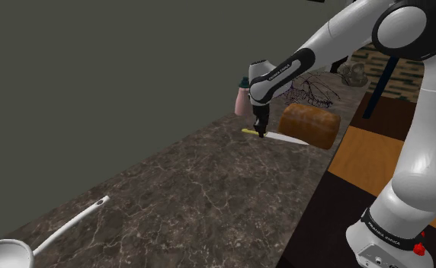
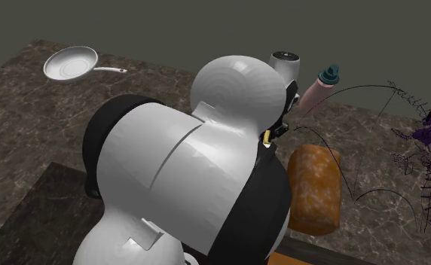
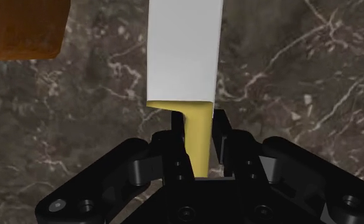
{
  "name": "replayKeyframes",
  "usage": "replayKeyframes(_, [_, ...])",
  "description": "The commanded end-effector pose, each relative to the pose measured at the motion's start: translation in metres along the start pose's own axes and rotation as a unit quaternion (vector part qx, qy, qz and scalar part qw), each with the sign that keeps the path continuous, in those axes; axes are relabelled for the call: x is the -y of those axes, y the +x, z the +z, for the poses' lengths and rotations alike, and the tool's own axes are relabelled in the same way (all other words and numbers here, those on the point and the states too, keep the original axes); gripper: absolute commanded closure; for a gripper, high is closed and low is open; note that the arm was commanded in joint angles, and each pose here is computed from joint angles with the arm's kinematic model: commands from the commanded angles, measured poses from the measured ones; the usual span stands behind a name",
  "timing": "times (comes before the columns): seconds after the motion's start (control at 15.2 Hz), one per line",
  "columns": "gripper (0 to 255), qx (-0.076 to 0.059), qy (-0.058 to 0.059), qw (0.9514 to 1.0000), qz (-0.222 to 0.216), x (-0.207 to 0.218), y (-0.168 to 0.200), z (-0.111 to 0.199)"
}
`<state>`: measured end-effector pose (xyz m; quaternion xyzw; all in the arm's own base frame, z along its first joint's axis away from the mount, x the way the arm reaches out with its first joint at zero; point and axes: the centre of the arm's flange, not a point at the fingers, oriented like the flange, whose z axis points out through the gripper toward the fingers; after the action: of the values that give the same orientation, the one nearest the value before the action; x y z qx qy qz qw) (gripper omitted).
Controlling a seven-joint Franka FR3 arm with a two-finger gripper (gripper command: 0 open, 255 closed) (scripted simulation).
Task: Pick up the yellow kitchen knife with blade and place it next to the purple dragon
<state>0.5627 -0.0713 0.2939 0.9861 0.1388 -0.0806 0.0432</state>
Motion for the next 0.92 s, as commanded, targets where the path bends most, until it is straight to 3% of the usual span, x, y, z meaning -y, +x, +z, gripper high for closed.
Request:
replayKeyframes(0.0, [255,0.000,0.000,1.0000,0.000,0.000,0.000,0.000])
replayKeyframes(0.07, [0,0.000,0.000,1.0000,0.000,0.000,0.000,0.000])
replayKeyframes(0.4, [0,0.000,0.000,1.0000,0.000,0.000,0.000,0.000])
replayKeyframes(0.66, [0,0.000,0.000,1.0000,0.000,0.000,0.000,-0.050])
replayKeyframes(0.86, [0,0.000,0.000,1.0000,0.000,0.000,0.000,-0.050])
